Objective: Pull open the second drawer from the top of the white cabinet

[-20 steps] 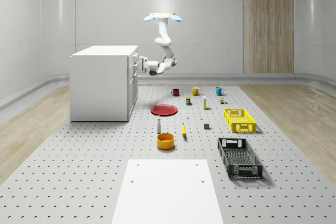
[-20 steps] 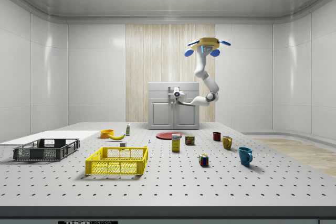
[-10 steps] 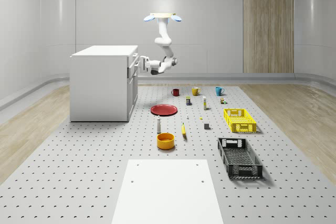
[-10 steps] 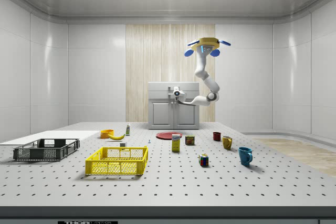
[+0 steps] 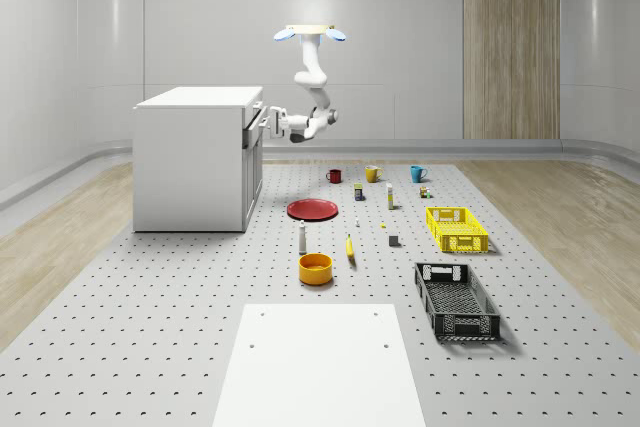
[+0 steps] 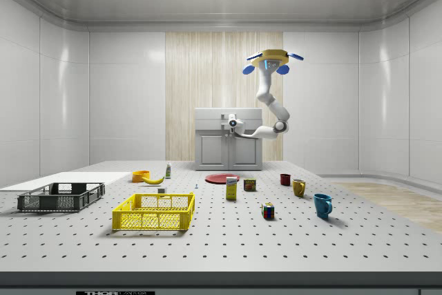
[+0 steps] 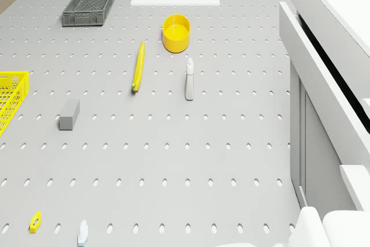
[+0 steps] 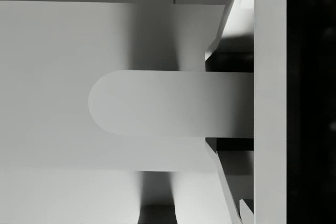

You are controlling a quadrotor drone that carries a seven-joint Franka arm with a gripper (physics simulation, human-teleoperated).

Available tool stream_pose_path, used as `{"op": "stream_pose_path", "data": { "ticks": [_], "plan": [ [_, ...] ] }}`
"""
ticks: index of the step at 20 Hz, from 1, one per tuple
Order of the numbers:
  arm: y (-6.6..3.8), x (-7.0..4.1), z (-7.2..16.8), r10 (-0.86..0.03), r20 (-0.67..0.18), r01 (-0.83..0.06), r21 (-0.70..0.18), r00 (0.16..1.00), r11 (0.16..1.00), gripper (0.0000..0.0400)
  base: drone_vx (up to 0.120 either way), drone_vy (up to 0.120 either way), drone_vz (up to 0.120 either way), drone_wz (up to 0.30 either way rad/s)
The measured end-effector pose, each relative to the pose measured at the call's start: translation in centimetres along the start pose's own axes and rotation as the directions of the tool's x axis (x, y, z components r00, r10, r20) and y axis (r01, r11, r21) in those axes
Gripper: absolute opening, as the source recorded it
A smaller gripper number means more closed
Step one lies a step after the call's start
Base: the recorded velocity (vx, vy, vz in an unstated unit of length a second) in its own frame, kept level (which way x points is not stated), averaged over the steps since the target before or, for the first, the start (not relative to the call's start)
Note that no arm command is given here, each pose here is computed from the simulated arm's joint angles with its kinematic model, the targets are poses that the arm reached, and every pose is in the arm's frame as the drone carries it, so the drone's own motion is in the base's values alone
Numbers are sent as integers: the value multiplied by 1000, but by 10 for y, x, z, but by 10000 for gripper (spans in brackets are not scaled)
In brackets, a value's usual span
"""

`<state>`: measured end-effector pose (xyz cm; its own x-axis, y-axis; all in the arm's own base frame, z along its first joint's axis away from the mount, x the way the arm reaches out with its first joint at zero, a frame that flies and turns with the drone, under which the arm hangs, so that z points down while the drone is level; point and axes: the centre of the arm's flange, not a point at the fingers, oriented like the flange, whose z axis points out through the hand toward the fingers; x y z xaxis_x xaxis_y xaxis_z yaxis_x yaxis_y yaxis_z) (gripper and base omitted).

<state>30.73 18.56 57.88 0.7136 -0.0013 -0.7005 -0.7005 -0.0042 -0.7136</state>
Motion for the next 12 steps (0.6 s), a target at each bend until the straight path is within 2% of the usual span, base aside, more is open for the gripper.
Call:
{"op": "stream_pose_path", "data": {
  "ticks": [2, 4, 7, 8, 10, 12],
  "plan": [
    [0, -1, -5, 21, -1, -21, -2, 1000, 1000, 129, 0, 0, 0, 0],
    [2, 4, -9, -4, 0, 4, 0, 1000, 1000, 136, 0, 0, 0, 0],
    [1, 1, -18, 8, 1, -8, 2, 1000, 1000, 117, 0, 0, 0, 0],
    [0, 0, -21, 12, 0, -12, 1, 1000, 1000, 120, 0, 0, 0, 0],
    [-3, -6, -26, 29, -12, -29, -14, 1000, 999, 175, 0, 0, 0, 0],
    [-2, -5, -31, 15, -10, -15, -11, 1000, 1000, 158, 0, 0, 0, 0]
  ]
}}
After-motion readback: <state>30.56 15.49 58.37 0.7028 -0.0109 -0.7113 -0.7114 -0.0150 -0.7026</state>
